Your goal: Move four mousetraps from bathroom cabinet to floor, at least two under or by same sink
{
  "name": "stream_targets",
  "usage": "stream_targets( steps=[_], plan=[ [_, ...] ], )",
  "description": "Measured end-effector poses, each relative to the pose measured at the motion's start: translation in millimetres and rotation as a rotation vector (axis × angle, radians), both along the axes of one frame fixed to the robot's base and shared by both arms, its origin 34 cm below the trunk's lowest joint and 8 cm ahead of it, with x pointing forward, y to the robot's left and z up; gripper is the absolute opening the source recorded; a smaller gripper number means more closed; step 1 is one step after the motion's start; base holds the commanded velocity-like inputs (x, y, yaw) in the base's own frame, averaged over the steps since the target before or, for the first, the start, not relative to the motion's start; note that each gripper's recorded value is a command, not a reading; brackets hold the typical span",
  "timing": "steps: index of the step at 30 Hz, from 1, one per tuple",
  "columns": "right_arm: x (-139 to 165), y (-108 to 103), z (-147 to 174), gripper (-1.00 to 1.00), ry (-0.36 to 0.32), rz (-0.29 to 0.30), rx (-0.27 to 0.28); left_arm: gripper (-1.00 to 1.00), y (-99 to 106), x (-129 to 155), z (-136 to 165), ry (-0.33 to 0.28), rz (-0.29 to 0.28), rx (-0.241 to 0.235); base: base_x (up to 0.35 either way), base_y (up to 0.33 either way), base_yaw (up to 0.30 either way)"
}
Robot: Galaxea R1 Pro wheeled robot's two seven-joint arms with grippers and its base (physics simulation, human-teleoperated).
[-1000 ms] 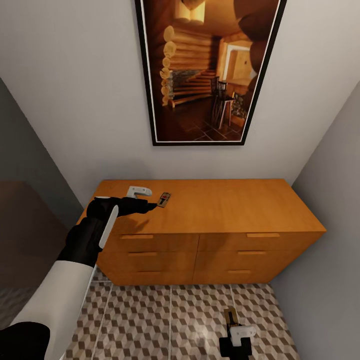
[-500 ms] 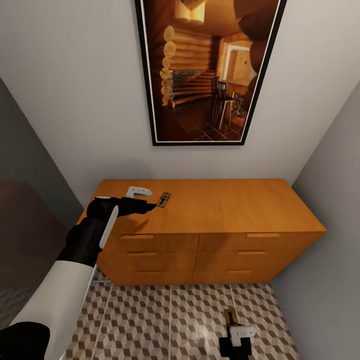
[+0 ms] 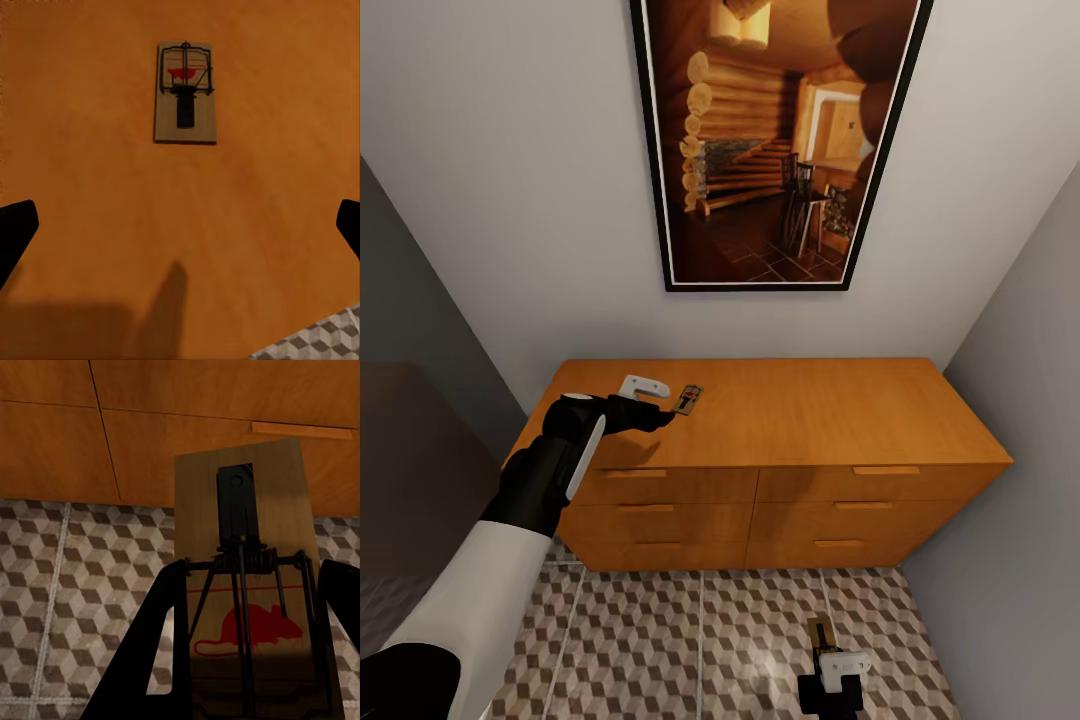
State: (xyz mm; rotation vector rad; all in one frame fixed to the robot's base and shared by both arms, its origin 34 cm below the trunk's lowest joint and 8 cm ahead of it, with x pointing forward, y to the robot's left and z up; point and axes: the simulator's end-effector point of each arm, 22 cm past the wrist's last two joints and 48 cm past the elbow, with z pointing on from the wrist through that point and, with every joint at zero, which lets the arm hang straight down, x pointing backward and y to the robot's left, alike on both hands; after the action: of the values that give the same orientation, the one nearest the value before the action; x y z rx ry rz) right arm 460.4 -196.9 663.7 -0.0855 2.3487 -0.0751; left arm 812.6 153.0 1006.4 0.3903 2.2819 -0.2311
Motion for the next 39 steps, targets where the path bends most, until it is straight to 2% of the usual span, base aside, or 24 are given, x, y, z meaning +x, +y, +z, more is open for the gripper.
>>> stream_targets(
  steps=[22, 39],
  plan=[
    [-0.2, -0.3, -0.2, -1.0, 0.001, -0.001, -0.001, 1.0, 0.1, -1.6, -6.1, 0.013, -0.002, 0.009, 0.034, 0.0, 0.0],
    [-7.4, -0.4, -7.5, -1.0, 0.022, -0.001, -0.001, 1.0, -2.6, -3.3, -23.8, 0.04, -0.011, 0.014, 0.003, 0.0, 0.0]
  ],
)
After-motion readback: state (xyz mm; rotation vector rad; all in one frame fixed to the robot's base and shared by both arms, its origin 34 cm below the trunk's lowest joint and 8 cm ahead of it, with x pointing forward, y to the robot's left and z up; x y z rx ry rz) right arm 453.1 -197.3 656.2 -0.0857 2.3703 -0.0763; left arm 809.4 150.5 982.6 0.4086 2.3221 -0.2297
